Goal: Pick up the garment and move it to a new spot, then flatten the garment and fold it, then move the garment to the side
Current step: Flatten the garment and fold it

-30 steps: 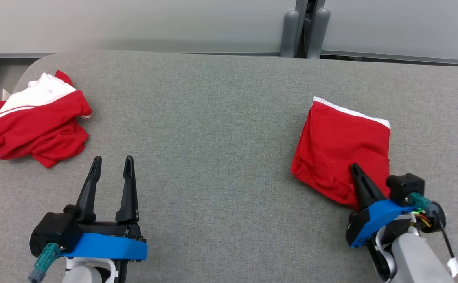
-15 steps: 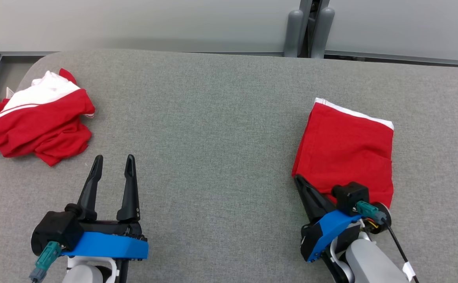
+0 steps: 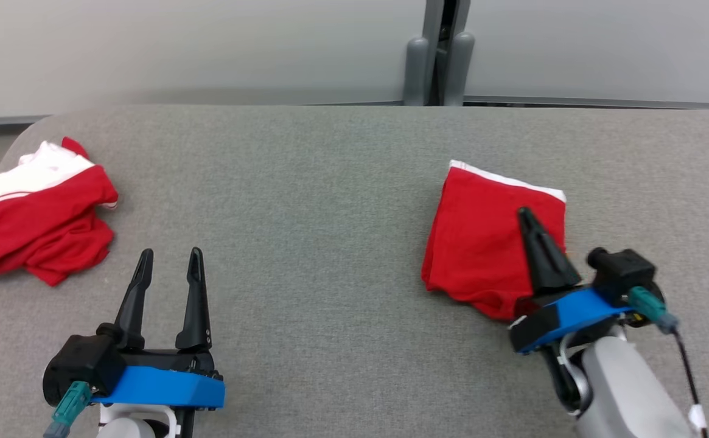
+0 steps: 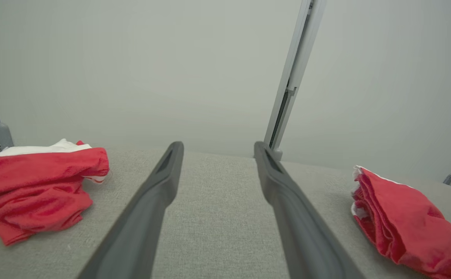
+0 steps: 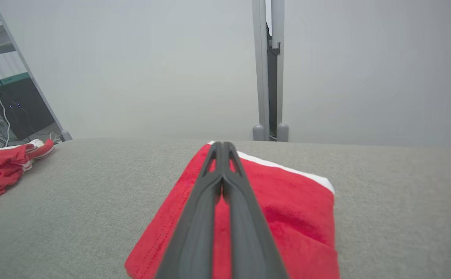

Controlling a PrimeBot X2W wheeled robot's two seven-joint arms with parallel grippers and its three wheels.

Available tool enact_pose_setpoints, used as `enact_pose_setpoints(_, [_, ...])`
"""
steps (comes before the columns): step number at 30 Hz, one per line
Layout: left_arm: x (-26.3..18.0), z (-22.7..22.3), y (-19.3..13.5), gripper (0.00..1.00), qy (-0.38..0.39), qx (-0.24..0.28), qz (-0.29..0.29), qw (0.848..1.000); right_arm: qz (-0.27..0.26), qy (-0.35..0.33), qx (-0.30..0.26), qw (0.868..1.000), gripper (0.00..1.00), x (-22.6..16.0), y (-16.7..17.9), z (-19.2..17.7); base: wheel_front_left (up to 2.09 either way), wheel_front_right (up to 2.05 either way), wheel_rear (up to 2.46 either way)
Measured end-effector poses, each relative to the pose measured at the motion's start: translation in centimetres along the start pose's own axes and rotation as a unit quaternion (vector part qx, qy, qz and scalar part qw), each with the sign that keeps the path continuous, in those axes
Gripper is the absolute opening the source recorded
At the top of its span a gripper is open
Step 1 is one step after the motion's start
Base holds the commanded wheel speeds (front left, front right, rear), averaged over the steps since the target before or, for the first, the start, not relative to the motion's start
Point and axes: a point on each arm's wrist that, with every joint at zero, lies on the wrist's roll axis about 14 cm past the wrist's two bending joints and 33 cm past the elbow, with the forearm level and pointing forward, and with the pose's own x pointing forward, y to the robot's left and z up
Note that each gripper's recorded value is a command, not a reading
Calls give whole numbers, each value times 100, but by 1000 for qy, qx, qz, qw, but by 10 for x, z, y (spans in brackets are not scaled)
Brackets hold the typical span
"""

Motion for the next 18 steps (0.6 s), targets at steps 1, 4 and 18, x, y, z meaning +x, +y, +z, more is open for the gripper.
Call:
enact_pose_setpoints(1, [1, 1, -3, 100, -1, 0, -4, 1000, -13, -12, -5, 1000, 0, -4, -10, 8, 0, 0, 0])
enact_pose_setpoints(4, [1, 3, -12, 100, -4, 2, -17, 1000, -49, -39, -14, 998, 22, -20, -33, 26, 0, 0, 0])
enact_pose_setpoints(18, [-16, 14, -23, 100, -12, 24, -32, 999, -161, -78, -51, 983, 100, -117, -82, 51, 0, 0, 0])
